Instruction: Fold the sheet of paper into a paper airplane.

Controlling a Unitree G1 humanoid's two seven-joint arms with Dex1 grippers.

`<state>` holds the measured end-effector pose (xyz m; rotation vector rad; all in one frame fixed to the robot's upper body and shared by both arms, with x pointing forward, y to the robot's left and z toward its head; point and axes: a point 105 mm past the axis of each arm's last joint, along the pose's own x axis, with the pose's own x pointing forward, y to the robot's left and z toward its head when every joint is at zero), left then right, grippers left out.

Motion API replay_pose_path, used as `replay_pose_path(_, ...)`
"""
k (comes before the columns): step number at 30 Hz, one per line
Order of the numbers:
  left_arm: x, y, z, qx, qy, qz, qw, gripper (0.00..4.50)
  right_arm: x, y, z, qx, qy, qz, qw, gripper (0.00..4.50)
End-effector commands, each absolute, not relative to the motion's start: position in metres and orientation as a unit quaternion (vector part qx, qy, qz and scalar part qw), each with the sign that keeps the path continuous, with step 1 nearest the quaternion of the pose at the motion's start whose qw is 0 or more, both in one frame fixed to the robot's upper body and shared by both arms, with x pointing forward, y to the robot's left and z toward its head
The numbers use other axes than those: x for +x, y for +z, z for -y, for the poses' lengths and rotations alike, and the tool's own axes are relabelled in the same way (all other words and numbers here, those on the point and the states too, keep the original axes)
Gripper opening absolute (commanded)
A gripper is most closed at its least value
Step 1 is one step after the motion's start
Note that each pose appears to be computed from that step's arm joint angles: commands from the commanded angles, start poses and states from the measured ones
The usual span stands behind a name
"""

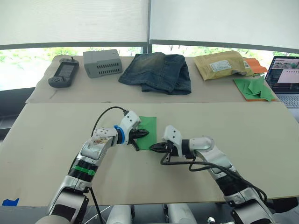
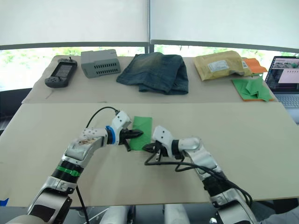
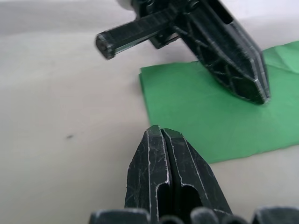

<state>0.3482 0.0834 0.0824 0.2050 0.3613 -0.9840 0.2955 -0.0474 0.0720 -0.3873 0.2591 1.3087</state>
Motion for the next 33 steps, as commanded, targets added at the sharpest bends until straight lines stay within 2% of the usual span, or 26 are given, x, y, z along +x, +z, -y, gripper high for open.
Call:
replay_pose_path(1, 0.347, 0.078, -0.085, 0.100, -0.466, -0.182, 0.860, 0.00, 0.289, 0.055, 0.056, -0.162, 0.599, -0.168, 0.766, 0.02)
replay_pose_path(3, 0.347, 0.079, -0.085, 0.094, -0.465, -0.181, 0.862, 0.00, 0.289, 0.058, 0.057, -0.159, 0.600, -0.167, 0.766, 0.02)
replay_pose_path(8, 0.345, 0.086, -0.089, 0.079, -0.467, -0.174, 0.863, 0.00, 0.289, 0.088, 0.056, -0.127, 0.605, -0.132, 0.775, 0.02)
replay_pose_path(11, 0.345, 0.104, -0.096, 0.051, -0.463, -0.155, 0.871, 0.00, 0.291, 0.118, 0.058, -0.114, 0.604, -0.100, 0.782, 0.02)
replay_pose_path(16, 0.346, 0.126, -0.109, 0.021, -0.448, -0.134, 0.884, 0.00, 0.302, 0.138, 0.063, -0.134, 0.585, -0.088, 0.795, 0.02)
replay_pose_path(19, 0.346, 0.131, -0.115, 0.019, -0.440, -0.133, 0.888, 0.00, 0.312, 0.138, 0.063, -0.147, 0.567, -0.084, 0.806, 0.02)
replay_pose_path(25, 0.348, 0.131, -0.130, 0.024, -0.411, -0.140, 0.900, 0.00, 0.336, 0.114, 0.058, -0.169, 0.526, -0.097, 0.828, 0.02)
replay_pose_path(33, 0.344, 0.120, -0.123, 0.036, -0.421, -0.153, 0.893, 0.00, 0.345, 0.131, 0.059, -0.184, 0.515, -0.068, 0.835, 0.02)
